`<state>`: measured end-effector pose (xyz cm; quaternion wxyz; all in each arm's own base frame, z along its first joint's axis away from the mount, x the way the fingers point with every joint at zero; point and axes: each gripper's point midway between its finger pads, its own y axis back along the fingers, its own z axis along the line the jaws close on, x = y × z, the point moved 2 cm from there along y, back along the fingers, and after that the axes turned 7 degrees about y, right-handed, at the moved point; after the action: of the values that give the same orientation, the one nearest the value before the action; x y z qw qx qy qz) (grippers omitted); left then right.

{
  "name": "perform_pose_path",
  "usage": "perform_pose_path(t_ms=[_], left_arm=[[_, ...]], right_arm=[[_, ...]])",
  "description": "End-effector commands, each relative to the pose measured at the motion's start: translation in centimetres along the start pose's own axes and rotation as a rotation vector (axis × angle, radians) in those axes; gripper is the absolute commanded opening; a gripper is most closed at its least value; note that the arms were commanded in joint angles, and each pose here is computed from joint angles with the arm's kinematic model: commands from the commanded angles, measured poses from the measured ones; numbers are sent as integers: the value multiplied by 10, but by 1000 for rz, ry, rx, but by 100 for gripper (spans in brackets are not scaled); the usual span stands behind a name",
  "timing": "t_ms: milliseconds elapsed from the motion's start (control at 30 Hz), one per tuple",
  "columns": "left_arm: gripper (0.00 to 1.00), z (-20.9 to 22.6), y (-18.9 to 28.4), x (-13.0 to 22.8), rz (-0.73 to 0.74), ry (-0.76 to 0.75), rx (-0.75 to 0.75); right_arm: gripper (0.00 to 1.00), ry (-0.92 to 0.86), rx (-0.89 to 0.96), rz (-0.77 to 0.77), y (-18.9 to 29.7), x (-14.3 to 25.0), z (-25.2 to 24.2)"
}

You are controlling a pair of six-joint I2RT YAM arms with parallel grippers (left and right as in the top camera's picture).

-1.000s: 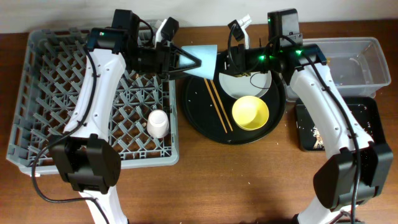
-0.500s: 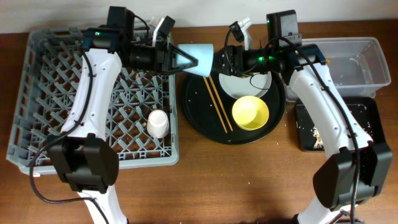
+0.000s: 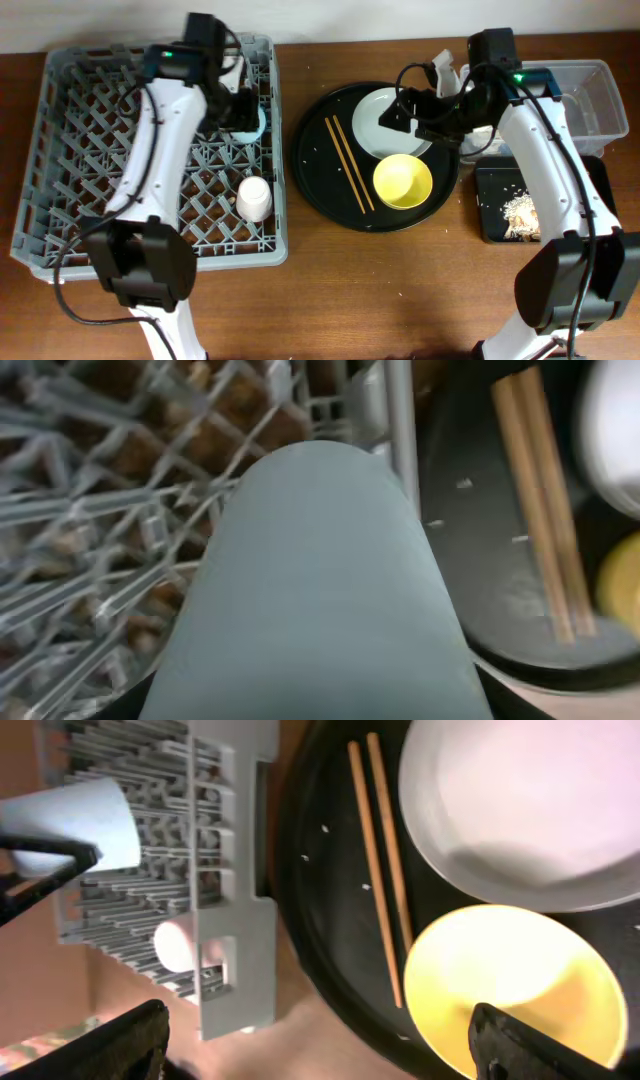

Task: Sort waste into correct bins and load items into the dishwasher rack
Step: 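Lower the blue cup into the rack with the left gripper, then grasp the yellow bowl with the left gripper and lift it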

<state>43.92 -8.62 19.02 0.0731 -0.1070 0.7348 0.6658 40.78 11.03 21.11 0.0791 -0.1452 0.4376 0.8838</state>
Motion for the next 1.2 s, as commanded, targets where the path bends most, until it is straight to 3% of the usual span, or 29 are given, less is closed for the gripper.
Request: perform_pose_path(t_ms=[0, 200, 267, 367, 433, 467, 500, 600, 667, 767, 867, 967, 1033, 1167], left_arm=[[51, 11, -17, 4, 24, -4, -182], [52, 15, -66, 26, 190, -3, -228], [70, 15, -68, 24, 187, -3, -227], [80, 14, -68, 24, 188, -3, -223], [77, 11, -65, 23, 184, -1, -206], [66, 7, -60, 21, 182, 2, -185], [64, 6, -55, 20, 178, 2, -180], [64, 3, -34, 11, 148, 3, -172], [64, -4, -16, 0, 98, 4, -143], [68, -46, 14, -9, 29, -35, 12], [68, -103, 17, 5, 29, -142, 115], [68, -151, -3, 22, 45, -241, 139], [68, -181, -27, 36, 74, -289, 144], [67, -205, -75, 54, 142, -228, 123]], right_arm=[[96, 18, 69, 23, -1, 6, -10], [96, 11, 96, 48, 0, 12, -15], [96, 11, 96, 48, 0, 12, -15], [96, 11, 96, 48, 0, 12, -15], [96, 11, 96, 48, 0, 12, -15], [96, 11, 96, 49, 0, 12, -15], [96, 10, 96, 51, 0, 12, -15], [96, 9, 96, 52, 0, 13, -15], [88, 15, 96, 42, 0, 10, -14], [77, 41, 141, -55, 36, -3, -9], [80, 1, 353, -217, 113, 1, -17], [85, -91, 484, -281, 165, 27, -29], [85, -145, 506, -254, 175, 42, -38], [85, -189, 543, -192, 172, 56, -49]])
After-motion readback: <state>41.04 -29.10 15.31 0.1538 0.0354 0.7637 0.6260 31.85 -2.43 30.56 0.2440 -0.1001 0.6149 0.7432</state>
